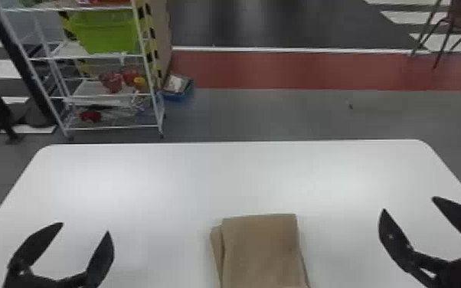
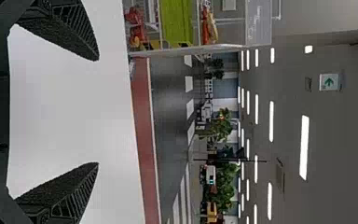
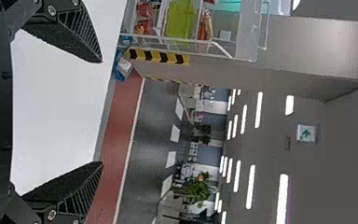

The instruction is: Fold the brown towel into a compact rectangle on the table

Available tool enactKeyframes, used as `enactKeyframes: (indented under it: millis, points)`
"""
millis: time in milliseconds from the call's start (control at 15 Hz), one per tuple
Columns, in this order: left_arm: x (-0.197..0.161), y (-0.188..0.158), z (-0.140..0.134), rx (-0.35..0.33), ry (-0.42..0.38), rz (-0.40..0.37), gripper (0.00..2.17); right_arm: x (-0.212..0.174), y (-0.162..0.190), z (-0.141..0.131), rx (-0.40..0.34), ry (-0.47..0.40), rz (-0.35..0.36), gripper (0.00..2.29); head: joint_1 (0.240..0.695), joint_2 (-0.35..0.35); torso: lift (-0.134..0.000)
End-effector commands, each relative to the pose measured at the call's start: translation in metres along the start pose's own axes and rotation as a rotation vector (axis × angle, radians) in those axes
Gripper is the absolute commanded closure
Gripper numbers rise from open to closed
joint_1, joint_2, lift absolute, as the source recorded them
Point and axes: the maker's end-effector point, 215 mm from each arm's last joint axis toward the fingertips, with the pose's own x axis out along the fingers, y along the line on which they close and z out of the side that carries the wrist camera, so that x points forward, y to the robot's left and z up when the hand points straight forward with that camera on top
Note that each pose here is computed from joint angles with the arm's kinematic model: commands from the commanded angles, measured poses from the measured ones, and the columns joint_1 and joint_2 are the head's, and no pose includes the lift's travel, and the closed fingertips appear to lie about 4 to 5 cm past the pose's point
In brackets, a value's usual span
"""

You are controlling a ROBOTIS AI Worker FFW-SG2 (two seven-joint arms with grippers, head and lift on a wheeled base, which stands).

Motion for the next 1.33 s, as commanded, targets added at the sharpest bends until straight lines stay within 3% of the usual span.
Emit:
enactKeyframes:
  millis: [0, 267, 1267]
  points:
    - [-0.001, -0.001, -0.004, -0.01, 0.019, 0.0, 0.08, 0.007, 0.03, -0.015, 0.076, 0.053, 0.03, 0.12, 0.695, 0.013, -0.122]
    - [-0.003, 0.003, -0.001, -0.01, 0.016, 0.006, 0.08, 0.009, 0.043, -0.018, 0.098, 0.061, 0.042, 0.12, 0.695, 0.066, -0.122]
    - [0.007, 0.027, 0.001, -0.087, 0.013, 0.016, 0.07, 0.017, 0.068, -0.034, 0.073, 0.092, 0.054, 0.12, 0.695, 0.136, -0.122]
